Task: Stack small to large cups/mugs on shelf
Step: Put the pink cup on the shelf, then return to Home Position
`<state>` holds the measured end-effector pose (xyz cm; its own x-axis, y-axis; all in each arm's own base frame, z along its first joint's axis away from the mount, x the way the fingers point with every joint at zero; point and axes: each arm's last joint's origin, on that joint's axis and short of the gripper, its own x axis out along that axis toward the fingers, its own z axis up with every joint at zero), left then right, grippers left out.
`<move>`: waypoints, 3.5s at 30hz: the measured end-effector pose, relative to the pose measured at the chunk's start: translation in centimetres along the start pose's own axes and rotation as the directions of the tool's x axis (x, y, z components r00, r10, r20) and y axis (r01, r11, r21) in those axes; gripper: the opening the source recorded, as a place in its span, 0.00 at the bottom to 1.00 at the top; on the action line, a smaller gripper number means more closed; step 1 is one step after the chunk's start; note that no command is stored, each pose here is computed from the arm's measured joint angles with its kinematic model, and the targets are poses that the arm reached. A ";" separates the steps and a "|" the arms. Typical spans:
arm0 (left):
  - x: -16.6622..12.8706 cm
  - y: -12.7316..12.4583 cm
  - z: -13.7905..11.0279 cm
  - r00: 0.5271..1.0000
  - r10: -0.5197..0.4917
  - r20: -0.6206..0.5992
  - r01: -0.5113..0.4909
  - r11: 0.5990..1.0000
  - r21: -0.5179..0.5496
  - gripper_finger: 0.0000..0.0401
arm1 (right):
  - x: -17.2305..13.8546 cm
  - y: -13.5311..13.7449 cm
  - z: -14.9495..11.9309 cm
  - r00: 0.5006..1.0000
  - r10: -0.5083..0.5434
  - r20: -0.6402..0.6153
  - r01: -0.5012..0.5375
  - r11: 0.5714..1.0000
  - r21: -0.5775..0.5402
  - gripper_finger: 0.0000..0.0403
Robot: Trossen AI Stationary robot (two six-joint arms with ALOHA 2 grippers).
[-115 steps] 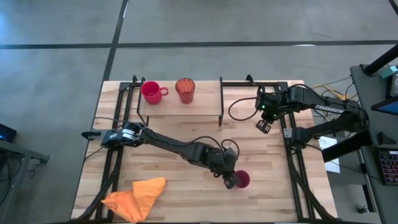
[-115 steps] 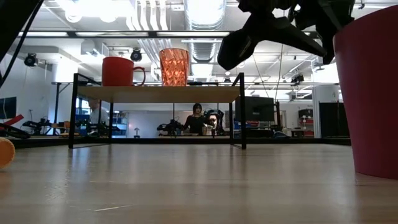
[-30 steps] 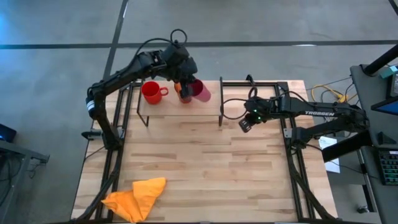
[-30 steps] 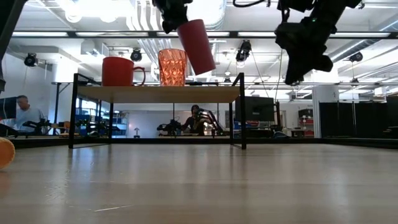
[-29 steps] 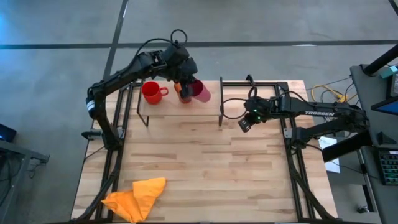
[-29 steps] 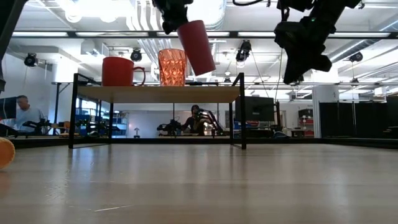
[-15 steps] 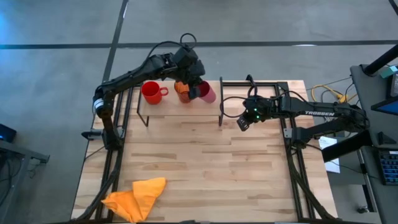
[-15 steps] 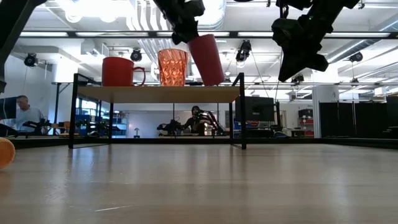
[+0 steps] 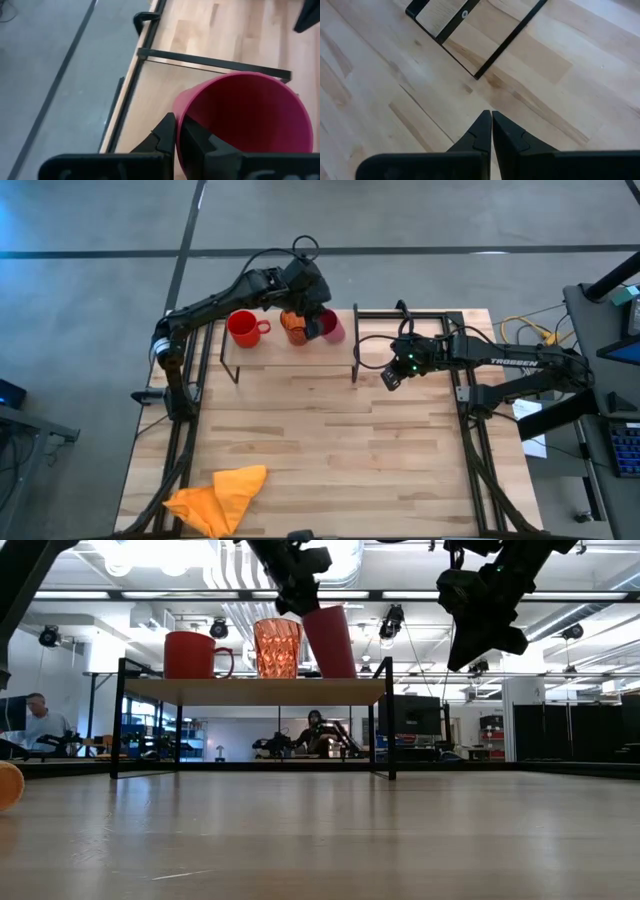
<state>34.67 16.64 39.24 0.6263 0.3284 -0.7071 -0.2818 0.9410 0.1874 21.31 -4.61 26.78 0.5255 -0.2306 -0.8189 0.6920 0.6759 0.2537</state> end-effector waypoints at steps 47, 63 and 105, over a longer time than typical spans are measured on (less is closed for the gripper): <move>-3.1 0.2 2.6 0.968 0.055 0.245 -0.049 0.998 -0.031 0.14 | -0.2 0.1 0.2 1.000 -0.002 0.012 0.003 0.998 -0.068 0.02; -22.4 -1.9 0.3 0.827 0.029 0.561 0.018 0.997 -0.077 0.03 | -12.0 3.8 7.1 0.913 0.251 0.321 -0.119 0.918 -0.378 0.02; -28.0 -7.1 -11.5 0.895 -0.171 0.412 0.250 0.958 -0.143 0.00 | -17.2 -2.4 -2.6 0.773 0.447 0.451 -0.295 0.882 -0.368 0.02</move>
<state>10.80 -0.18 49.87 0.9083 0.1662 -0.3839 -0.2179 0.9714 -0.0949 9.32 -0.44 38.93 0.9385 -0.1915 -0.2874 0.2725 0.9218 0.2758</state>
